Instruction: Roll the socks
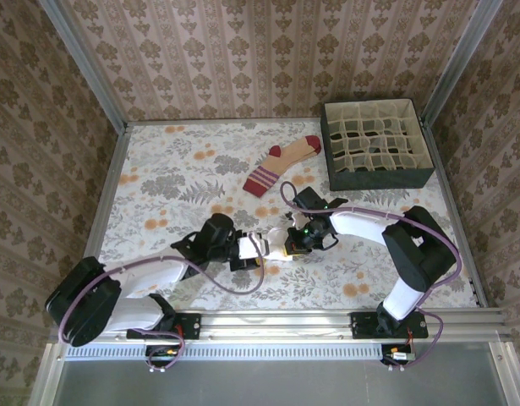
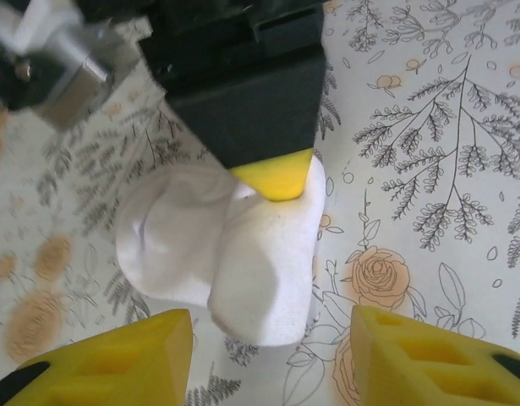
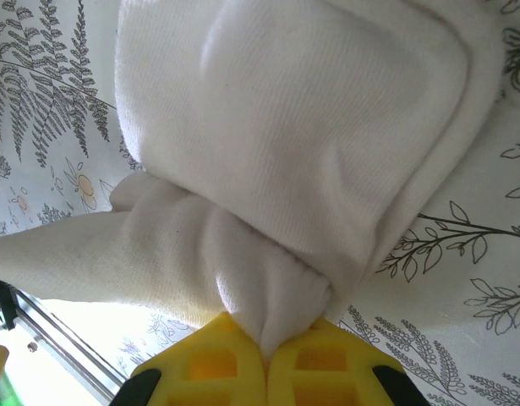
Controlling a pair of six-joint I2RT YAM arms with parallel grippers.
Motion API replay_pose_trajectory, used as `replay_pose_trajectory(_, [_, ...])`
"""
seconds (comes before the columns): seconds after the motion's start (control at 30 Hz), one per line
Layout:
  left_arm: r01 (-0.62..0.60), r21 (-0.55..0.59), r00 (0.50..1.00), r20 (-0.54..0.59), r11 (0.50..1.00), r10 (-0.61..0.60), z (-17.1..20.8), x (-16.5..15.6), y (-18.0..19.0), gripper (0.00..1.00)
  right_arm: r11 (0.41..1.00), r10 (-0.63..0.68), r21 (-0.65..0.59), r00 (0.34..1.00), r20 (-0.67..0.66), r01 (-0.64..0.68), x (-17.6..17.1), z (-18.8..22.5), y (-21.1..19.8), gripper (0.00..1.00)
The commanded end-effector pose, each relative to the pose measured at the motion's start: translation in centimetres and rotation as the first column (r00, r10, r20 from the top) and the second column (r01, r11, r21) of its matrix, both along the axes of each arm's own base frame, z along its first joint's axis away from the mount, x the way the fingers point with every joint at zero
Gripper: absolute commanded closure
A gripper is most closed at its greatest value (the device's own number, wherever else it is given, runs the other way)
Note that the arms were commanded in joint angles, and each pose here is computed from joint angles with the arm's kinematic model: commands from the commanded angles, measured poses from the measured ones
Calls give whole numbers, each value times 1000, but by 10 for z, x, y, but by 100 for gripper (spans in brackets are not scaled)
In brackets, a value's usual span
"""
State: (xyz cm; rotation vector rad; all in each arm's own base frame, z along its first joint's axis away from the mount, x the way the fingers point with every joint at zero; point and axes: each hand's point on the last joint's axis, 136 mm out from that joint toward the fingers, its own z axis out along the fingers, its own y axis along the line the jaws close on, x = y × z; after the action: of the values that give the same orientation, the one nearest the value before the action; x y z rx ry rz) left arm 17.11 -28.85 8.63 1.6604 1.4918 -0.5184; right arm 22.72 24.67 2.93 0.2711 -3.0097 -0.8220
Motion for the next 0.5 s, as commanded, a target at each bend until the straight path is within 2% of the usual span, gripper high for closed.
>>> replay_pose_trajectory(0.0, [-19,29,973,229,999,12,18,22,-3,49,989,-31,-147,995,-97,16,-18,-31,-27,100])
replay_pose_trajectory(0.23, [106,145,962,237,984,-138,1,5,-20,48,990,-30,-140,994,-102,16,-17,-31,-25,100])
replay_pose_trajectory(0.47, [176,176,966,156,969,-204,-19,-3,-34,47,989,-29,-148,990,-135,9,-22,-31,-28,100])
